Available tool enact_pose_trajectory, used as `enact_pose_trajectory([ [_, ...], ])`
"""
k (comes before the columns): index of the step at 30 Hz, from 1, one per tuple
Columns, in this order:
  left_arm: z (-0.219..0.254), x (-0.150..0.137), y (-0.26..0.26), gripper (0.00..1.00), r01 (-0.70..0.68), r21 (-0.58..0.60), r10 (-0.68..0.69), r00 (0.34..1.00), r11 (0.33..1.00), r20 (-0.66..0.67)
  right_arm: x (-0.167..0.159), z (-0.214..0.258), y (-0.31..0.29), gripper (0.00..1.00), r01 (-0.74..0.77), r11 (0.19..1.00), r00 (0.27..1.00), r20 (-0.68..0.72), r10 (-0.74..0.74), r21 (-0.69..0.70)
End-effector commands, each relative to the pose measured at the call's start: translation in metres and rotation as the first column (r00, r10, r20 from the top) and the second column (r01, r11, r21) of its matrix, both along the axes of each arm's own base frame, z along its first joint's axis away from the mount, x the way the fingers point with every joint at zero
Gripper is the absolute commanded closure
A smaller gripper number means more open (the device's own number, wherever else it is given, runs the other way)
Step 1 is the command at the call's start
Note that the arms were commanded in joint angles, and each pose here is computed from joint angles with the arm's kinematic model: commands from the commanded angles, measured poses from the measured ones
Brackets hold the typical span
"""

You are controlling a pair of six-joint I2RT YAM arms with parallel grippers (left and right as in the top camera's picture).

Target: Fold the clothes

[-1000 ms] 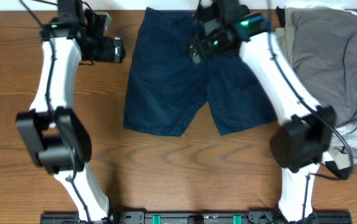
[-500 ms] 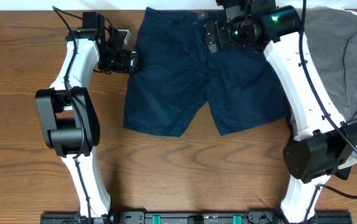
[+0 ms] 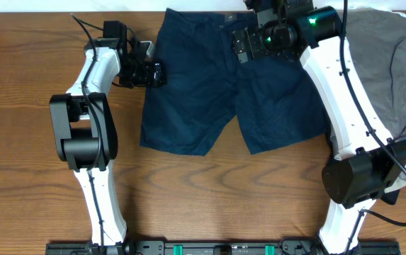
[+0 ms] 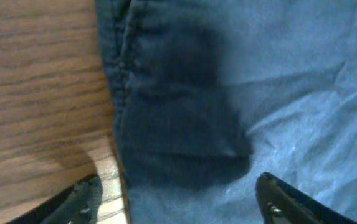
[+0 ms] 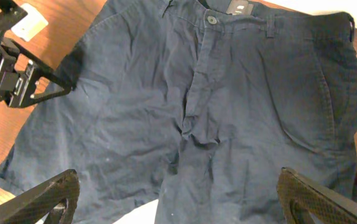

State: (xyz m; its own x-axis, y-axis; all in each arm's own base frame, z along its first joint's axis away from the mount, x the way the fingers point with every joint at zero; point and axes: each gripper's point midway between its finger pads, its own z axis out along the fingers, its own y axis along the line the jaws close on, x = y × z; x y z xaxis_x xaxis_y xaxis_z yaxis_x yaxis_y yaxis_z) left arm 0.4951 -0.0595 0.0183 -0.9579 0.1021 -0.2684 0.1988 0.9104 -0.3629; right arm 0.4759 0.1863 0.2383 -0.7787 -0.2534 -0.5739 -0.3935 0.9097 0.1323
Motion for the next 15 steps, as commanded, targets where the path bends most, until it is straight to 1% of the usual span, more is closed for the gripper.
enact_pose_trajectory([
  [1,-0.003,0.001,-0.003,0.34,0.005,-0.009,-0.005,1.0,1.0,-0.001,0.0,0.005,0.0,0.01,-0.01,1.0,1.0,0.016,0.01,-0.007],
  [2,-0.003,0.001,-0.004,0.38,0.007,-0.009,-0.007,1.0,1.0,0.0,0.0,0.005,0.0,0.01,-0.01,1.0,1.0,0.016,0.01,-0.008],
  [4,-0.003,0.0,-0.005,0.44,0.01,-0.01,-0.01,1.0,1.0,-0.002,-0.001,0.005,0.0,0.01,-0.01,1.0,1.0,0.013,0.01,-0.008],
  [9,-0.003,-0.003,-0.013,0.48,0.025,-0.012,-0.025,1.0,1.0,-0.012,-0.004,0.003,-0.001,0.01,-0.01,1.0,1.0,0.0,0.01,-0.013],
  [10,-0.003,-0.003,-0.014,0.51,0.027,-0.015,-0.027,1.0,1.0,-0.013,-0.004,0.003,-0.001,0.01,-0.01,1.0,1.0,-0.003,0.01,-0.014],
  [11,-0.003,-0.004,-0.016,0.56,0.03,-0.019,-0.03,0.999,0.999,-0.013,-0.005,0.002,-0.002,0.01,-0.01,1.0,1.0,-0.006,0.01,-0.015],
  [12,-0.003,-0.004,-0.016,0.71,0.021,-0.021,-0.022,1.0,1.0,-0.018,-0.005,0.002,-0.002,0.01,-0.013,1.0,1.0,-0.006,0.013,-0.017],
  [14,-0.003,-0.004,-0.016,0.94,-0.011,-0.027,0.01,0.999,1.0,-0.032,-0.005,0.002,-0.002,0.01,-0.016,1.0,1.0,-0.006,0.016,-0.022],
  [15,-0.003,-0.003,-0.014,0.94,-0.03,-0.03,0.029,0.999,0.999,-0.04,-0.005,0.002,-0.002,0.01,-0.018,1.0,1.0,-0.006,0.018,-0.022],
])
